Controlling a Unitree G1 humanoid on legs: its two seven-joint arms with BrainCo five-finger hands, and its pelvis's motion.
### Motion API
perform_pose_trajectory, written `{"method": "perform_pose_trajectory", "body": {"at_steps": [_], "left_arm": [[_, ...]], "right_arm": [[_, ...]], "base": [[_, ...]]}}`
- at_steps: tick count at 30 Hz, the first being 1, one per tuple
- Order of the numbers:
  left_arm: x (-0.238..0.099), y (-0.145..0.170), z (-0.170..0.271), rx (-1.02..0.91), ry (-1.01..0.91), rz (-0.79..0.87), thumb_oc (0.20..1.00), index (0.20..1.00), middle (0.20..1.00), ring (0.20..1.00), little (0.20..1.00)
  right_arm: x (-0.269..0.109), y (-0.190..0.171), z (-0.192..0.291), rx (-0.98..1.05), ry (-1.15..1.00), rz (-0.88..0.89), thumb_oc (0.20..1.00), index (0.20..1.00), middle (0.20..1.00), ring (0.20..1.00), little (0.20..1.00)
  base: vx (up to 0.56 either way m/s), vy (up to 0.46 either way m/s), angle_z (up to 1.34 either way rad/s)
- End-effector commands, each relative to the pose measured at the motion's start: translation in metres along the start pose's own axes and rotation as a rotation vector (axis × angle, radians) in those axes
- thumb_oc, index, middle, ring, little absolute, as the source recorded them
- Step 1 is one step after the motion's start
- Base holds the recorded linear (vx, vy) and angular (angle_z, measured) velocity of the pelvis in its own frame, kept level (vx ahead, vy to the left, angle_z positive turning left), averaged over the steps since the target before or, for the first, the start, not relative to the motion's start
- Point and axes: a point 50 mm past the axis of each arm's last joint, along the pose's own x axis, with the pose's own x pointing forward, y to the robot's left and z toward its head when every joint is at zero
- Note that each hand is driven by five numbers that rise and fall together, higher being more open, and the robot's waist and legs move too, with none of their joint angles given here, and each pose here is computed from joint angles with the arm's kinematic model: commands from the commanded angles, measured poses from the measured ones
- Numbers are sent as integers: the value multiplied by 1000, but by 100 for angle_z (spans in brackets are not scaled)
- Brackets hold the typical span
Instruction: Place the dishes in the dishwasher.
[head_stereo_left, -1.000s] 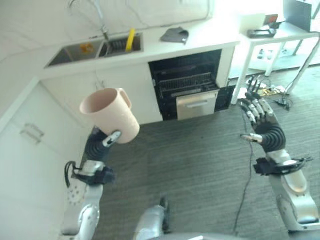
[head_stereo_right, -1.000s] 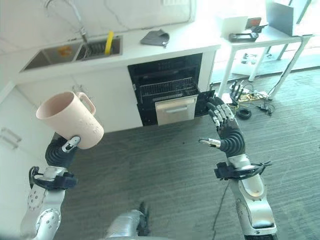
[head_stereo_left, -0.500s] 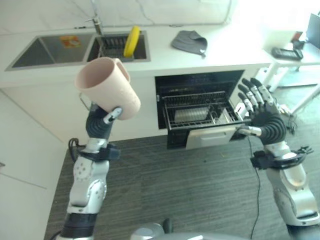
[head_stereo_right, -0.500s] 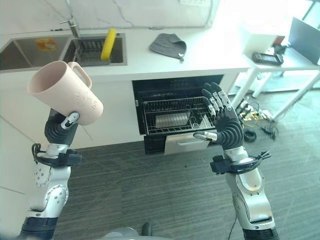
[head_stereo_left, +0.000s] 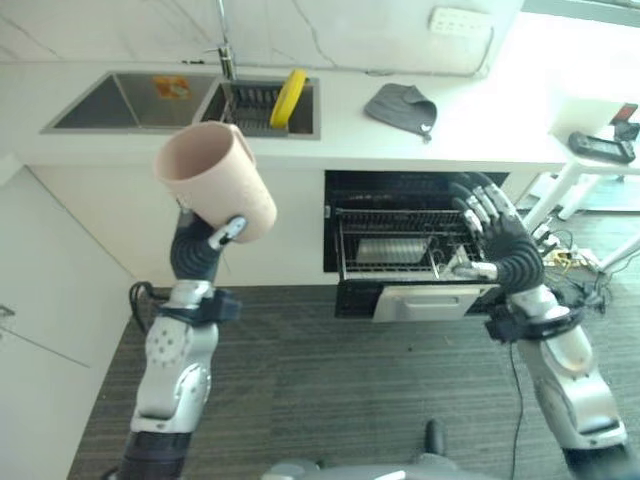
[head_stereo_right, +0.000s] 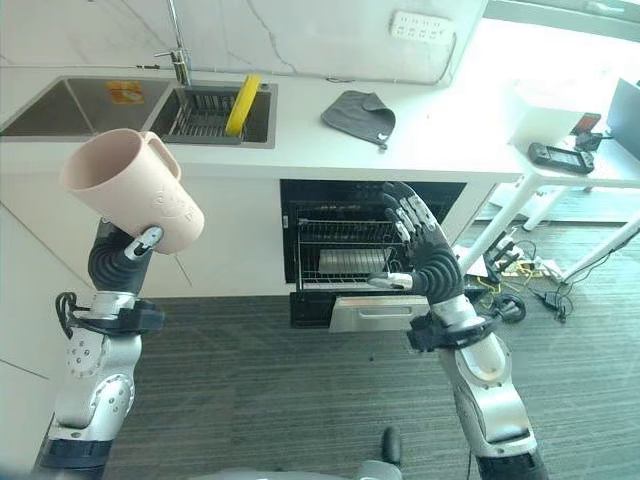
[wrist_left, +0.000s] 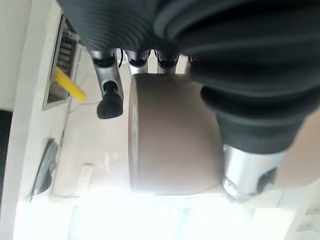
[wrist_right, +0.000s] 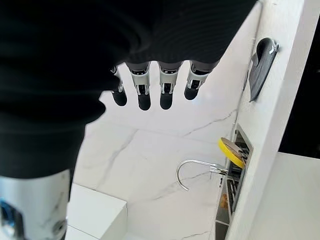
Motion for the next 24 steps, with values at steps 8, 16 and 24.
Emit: {"method": "perform_pose_trajectory", "body": {"at_steps": [8, 16, 24], "left_arm": [[-7, -4, 29, 24, -117, -49, 200, 200, 200, 200, 200], [-2, -19, 23, -62, -141, -127, 200, 200, 200, 200, 200], [7, -20, 20, -16, -106, -190, 200, 200, 200, 200, 200]], "right_arm": [[3, -6, 23, 53, -102, 40, 1000, 1000, 1000, 1000, 1000], [1, -15, 23, -32, -102, -32, 1000, 1000, 1000, 1000, 1000], [-14, -16, 16, 31, -55, -100, 1000, 1000, 1000, 1000, 1000]], "base": [[300, -525, 27], [107, 70, 52], [142, 317, 0]]}}
